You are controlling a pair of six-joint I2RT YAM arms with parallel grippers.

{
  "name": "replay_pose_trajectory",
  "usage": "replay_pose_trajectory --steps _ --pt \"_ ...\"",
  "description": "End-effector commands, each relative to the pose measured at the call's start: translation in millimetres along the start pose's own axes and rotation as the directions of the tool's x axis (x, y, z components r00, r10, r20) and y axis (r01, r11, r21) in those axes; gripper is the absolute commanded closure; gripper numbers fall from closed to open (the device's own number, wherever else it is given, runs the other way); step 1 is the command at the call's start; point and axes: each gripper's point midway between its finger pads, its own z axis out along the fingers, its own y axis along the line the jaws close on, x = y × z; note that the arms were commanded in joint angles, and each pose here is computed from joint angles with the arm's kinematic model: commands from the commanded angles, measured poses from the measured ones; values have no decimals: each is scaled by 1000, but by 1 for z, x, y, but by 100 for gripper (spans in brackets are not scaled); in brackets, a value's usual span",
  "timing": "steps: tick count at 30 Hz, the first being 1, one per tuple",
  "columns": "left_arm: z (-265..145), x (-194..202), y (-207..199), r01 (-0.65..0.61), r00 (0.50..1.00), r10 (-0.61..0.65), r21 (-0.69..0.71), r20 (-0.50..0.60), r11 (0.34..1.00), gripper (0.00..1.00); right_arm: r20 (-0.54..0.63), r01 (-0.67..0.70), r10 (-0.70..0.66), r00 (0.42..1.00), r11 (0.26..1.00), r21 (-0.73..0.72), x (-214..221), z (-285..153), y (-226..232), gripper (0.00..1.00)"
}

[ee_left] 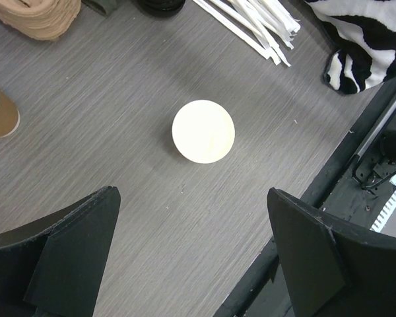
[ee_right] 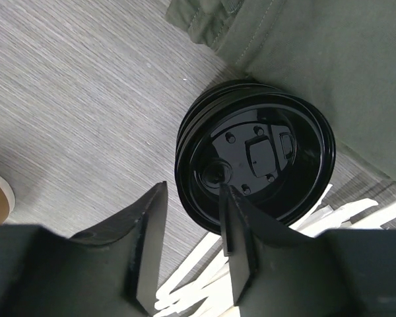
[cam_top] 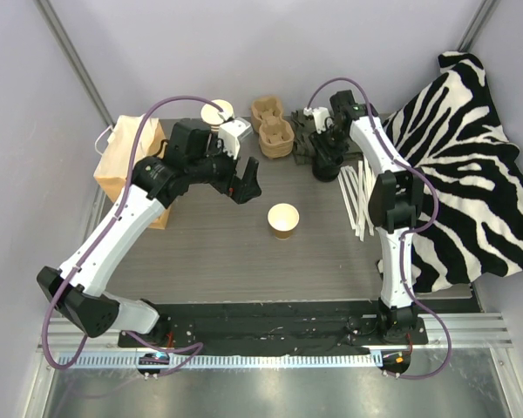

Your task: Pack the takeout coffee

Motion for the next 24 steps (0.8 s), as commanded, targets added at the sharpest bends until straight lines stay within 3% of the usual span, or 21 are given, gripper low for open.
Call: replay_pose_trajectory --steps 1,13,24 --pt "-6 -20 -6 -8 998 7 26 62 1000 0 59 22 -23 998 1000 8 -18 -12 -3 57" --pt "-5 -22 -6 -18 998 16 29 63 999 0 76 35 -36 996 999 21 -24 -18 -6 75" --pt "-3 -20 -6 -20 998 18 33 57 999 0 54 33 -34 998 999 26 -19 -10 -9 65"
